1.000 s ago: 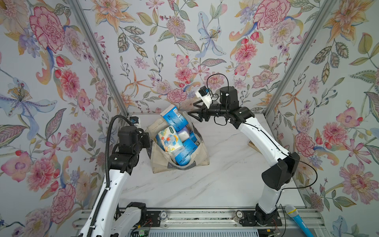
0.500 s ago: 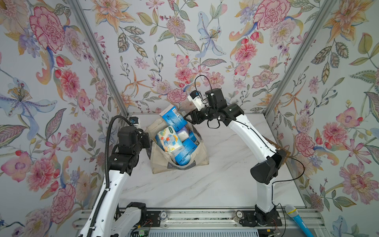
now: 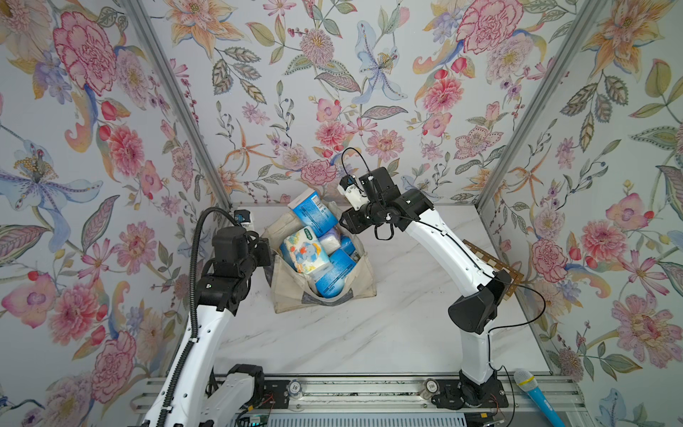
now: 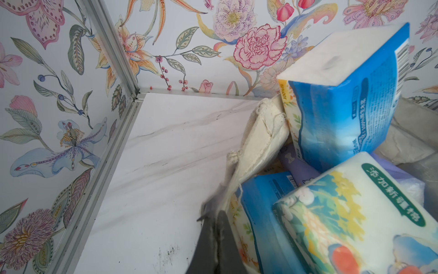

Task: Put tissues into the canvas bag
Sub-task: Adjust the canvas bag at the center of the board.

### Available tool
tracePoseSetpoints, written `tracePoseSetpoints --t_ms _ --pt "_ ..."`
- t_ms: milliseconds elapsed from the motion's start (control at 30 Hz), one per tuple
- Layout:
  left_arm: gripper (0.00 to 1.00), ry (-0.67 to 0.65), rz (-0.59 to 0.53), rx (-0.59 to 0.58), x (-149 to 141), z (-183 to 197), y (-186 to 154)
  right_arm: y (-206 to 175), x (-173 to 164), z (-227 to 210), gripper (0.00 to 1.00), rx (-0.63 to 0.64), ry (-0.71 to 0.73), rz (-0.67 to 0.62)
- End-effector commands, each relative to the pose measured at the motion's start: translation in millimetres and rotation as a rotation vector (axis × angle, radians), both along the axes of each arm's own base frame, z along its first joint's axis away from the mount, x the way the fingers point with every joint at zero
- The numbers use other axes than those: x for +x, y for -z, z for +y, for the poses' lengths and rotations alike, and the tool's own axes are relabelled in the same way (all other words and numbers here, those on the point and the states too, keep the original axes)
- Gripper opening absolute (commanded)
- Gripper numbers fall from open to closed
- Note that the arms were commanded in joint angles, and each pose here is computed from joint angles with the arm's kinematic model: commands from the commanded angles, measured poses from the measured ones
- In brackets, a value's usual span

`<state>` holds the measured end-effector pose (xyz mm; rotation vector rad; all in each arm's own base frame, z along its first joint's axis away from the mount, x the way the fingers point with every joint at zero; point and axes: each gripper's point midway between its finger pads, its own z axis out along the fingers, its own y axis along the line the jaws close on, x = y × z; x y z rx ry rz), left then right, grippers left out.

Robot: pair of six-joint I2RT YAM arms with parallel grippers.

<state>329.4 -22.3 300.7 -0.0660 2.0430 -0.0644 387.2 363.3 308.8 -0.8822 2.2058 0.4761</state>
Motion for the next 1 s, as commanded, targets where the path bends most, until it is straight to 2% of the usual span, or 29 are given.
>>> tracePoseSetpoints --t_ms 0,167,500,967 --pt "0.00 -0.036 -0.061 -0.015 7 7 -15 5 -12 -6 0.51 -0.060 -0.014 0.017" --pt "0.00 -0.033 -0.060 -0.010 8 7 -14 -14 -20 -6 0.51 -0.021 -0.035 -0.007" --pt "0.00 -0.030 -0.060 -0.010 7 7 -13 -31 -23 -21 0.52 -0.039 0.019 -0.069" --pt "0.00 -0.024 -0.061 -0.019 8 5 -12 11 -33 8 0.55 -0.025 -0.049 0.080"
